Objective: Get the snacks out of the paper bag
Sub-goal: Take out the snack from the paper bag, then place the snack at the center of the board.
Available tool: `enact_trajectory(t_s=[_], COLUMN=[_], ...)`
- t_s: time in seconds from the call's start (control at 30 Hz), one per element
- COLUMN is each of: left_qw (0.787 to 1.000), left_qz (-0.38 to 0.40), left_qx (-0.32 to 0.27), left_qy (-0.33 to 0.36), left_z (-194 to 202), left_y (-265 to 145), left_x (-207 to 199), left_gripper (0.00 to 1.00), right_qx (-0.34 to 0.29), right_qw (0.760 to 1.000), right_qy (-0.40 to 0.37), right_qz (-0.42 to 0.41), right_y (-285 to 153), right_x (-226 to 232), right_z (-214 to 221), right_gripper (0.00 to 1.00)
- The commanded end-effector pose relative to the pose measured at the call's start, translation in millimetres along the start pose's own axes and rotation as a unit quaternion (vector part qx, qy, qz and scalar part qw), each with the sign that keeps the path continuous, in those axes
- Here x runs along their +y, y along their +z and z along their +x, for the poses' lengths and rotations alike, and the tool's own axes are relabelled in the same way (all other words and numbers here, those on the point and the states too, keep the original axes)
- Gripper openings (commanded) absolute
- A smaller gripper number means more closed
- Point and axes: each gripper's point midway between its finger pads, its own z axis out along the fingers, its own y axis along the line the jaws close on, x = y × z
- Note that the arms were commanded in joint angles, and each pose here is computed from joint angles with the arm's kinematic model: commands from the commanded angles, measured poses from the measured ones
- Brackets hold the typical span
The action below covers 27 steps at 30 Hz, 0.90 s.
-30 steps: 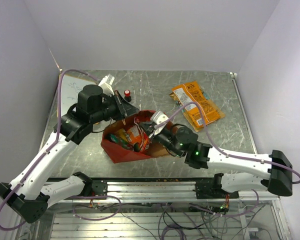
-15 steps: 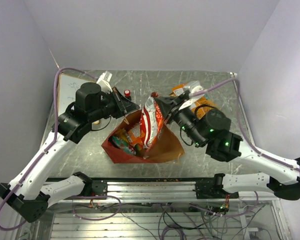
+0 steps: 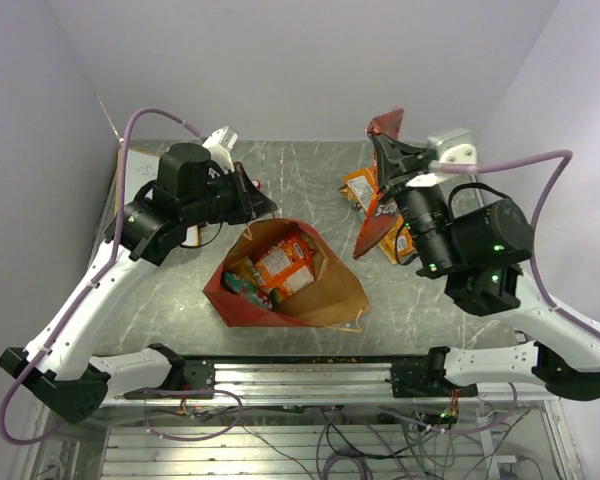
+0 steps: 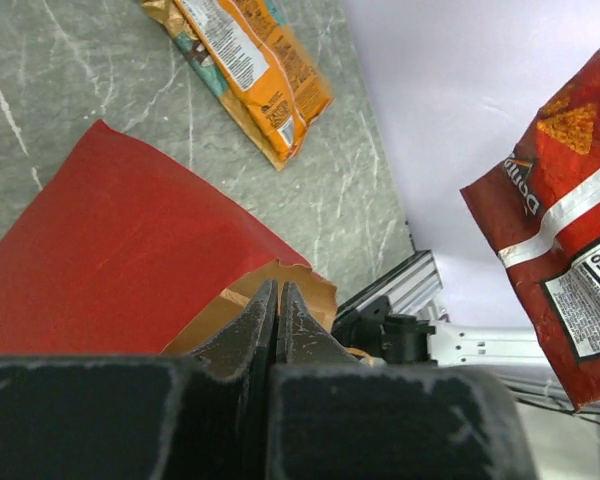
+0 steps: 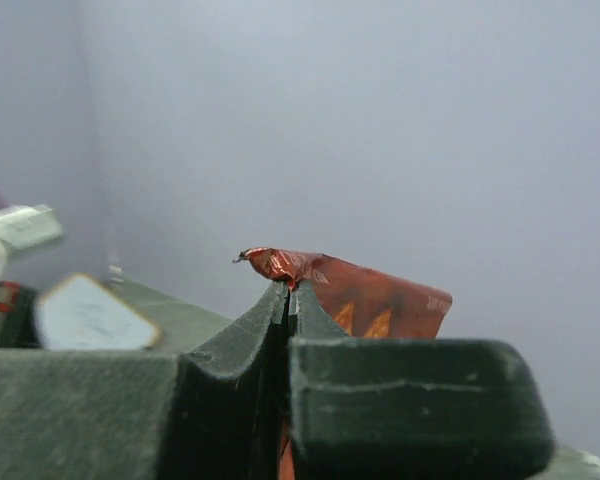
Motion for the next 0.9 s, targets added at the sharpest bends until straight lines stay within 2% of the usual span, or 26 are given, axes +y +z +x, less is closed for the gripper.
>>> enact_trajectory(t_s=[0.0,0.13,0.2,0.3,0.43,0.57,0.73,0.8,0.87], left_qw=[0.998,0.997,0.997,0.996,0.994,0.994,0.994,0.995,0.995], left_qz=[0.001,-0.006,0.0,0.005,0.003,0.006,-0.001,-0.005,-0.01], left_qx=[0.009,0.028,0.03,0.039,0.053,0.066,0.071,0.068,0.067], left_qy=[0.062,0.074,0.077,0.083,0.097,0.088,0.08,0.076,0.072], left_z=[-8,-6,-7,-8,-12,-15,-26,-32,-36], left_y=[-7,-4,-3,1,8,17,26,28,31], left_x=[-4,0,0,1,7,19,37,45,51], left_gripper=[0.07,0.07,0.07,0.07,0.07,0.07,0.07,0.07,0.07], right_qx=[-0.003,0.057,0.1,0.14,0.192,0.242,0.292,0.308,0.324], right_qw=[0.983,0.973,0.96,0.946,0.939,0.916,0.884,0.874,0.859], right_qy=[-0.166,-0.193,-0.224,-0.259,-0.234,-0.263,-0.333,-0.354,-0.392], right_qz=[0.077,0.114,0.135,0.138,0.166,0.18,0.153,0.124,0.057], right_y=[15,46,53,52,36,13,2,3,9], right_x=[-33,-83,-112,-137,-189,-234,-276,-285,-281], right_z=[16,76,125,185,250,287,312,326,350], right_gripper=[0.0,0.0,0.0,0.0,0.0,0.0,0.0,0.0,0.0])
